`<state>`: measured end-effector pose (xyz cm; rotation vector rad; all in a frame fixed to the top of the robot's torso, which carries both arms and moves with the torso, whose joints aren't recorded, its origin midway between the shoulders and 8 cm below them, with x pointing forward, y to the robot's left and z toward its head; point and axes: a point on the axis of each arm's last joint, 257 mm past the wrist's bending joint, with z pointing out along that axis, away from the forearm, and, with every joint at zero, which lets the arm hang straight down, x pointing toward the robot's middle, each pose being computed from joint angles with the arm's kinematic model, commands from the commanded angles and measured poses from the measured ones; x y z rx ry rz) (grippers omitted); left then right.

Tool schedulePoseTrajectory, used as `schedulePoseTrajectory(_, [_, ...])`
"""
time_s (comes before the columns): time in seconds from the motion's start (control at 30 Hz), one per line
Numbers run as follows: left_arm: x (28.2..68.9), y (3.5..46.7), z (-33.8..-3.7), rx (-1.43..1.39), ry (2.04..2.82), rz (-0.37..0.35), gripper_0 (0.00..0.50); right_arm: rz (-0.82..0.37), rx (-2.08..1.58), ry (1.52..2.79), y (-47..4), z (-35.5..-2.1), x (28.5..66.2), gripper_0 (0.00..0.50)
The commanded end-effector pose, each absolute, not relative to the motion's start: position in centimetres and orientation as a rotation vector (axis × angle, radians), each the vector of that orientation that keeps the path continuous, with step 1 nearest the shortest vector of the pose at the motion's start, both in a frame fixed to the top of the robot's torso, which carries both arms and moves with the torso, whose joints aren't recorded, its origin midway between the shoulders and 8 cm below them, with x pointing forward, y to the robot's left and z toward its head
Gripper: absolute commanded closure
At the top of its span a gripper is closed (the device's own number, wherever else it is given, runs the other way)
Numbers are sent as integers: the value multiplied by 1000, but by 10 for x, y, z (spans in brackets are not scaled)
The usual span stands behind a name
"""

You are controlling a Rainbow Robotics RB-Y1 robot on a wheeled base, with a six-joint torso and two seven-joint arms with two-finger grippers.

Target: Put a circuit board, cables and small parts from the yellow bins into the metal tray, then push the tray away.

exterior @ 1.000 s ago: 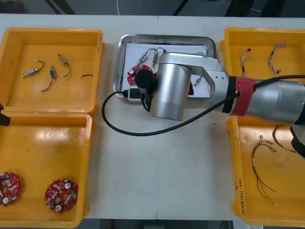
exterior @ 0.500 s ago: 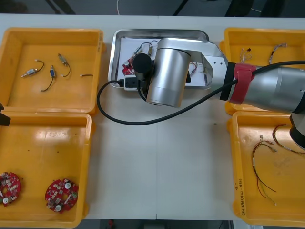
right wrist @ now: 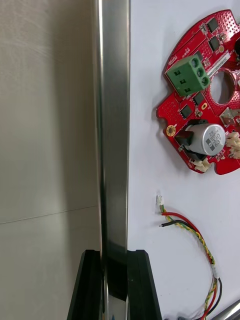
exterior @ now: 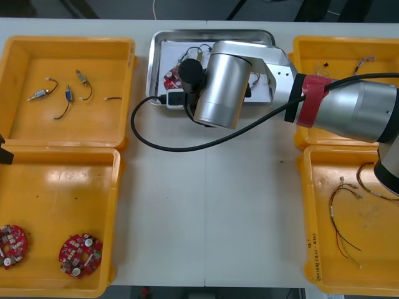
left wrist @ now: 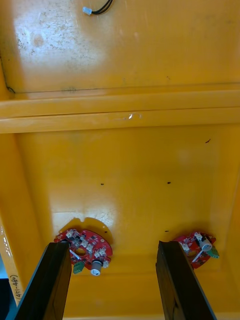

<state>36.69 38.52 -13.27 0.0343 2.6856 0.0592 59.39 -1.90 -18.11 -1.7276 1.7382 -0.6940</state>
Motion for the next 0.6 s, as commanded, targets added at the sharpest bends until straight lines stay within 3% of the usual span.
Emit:
schedulePoseTrajectory(0.03, [364,388,-128,126,2664,93,0,-707,-1692,1633,7,-133,612,500])
schedulePoseTrajectory(0.6, [364,388,-128,126,2664,93,0,-702,-1660,1629,3,-135,634,500])
